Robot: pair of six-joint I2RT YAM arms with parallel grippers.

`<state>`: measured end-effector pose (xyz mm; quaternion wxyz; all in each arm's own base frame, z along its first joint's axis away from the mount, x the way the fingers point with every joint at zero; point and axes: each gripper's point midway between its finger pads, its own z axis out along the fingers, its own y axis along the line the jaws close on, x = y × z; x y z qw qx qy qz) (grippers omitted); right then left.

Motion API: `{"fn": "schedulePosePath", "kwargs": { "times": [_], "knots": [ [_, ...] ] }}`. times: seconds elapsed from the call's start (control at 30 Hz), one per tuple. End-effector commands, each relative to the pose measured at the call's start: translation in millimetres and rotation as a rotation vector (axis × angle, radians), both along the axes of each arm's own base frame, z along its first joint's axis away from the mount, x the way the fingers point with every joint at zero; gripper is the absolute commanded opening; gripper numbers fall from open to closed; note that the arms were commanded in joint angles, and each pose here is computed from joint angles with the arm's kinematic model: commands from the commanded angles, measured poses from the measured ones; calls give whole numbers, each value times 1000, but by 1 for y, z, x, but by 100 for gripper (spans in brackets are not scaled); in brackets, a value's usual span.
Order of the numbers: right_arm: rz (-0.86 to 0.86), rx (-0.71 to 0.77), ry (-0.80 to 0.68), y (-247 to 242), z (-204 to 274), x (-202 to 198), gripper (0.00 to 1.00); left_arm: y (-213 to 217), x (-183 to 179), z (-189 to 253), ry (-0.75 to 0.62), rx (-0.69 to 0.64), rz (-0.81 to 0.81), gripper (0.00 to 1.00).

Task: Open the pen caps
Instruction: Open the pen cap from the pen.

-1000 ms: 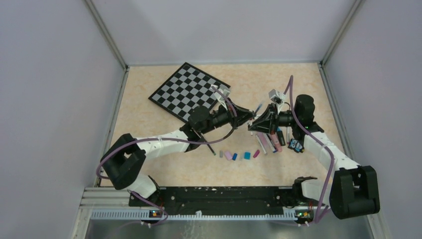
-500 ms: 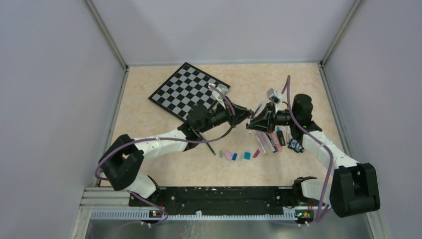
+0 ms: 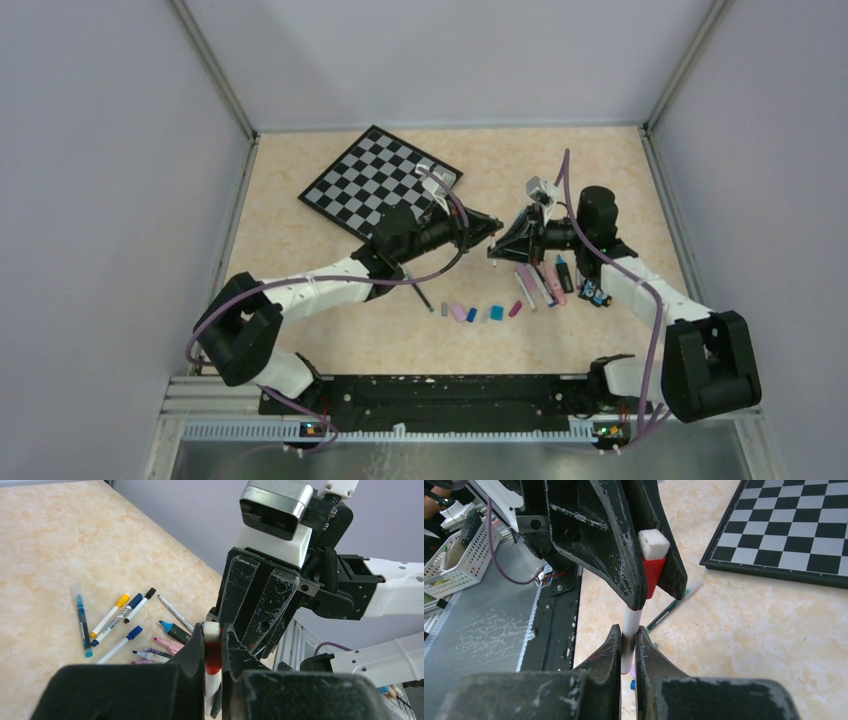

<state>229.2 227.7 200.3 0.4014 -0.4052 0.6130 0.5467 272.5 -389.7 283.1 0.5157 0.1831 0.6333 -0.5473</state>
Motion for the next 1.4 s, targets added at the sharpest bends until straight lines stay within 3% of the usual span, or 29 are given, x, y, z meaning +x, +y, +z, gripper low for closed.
{"fn": "schedulePosePath", "kwargs": {
  "times": [0.0, 0.27, 0.4, 0.53, 0.77, 1.07, 1.37],
  "knots": [
    [290, 4, 404, 0, -40, -91, 0, 163, 15, 272, -535, -724, 505, 0],
    [279, -12, 373, 2, -39, -86, 0, 167, 14, 263, -525, -709, 494, 0],
    [226, -41, 267, 0, -26, -65, 0, 143, 9, 217, -421, -660, 370, 0],
    [225, -41, 261, 0, -21, -60, 0, 114, -2, 161, -344, -600, 252, 0],
    [224, -76, 187, -1, -13, -54, 0, 99, -8, 112, -254, -567, 236, 0],
    [212, -352, 164, -27, -62, -62, 0, 152, 30, 126, -273, -620, 530, 0],
    [170, -447, 159, -38, -81, -62, 0, 210, 59, 178, -354, -724, 699, 0]
  ]
}}
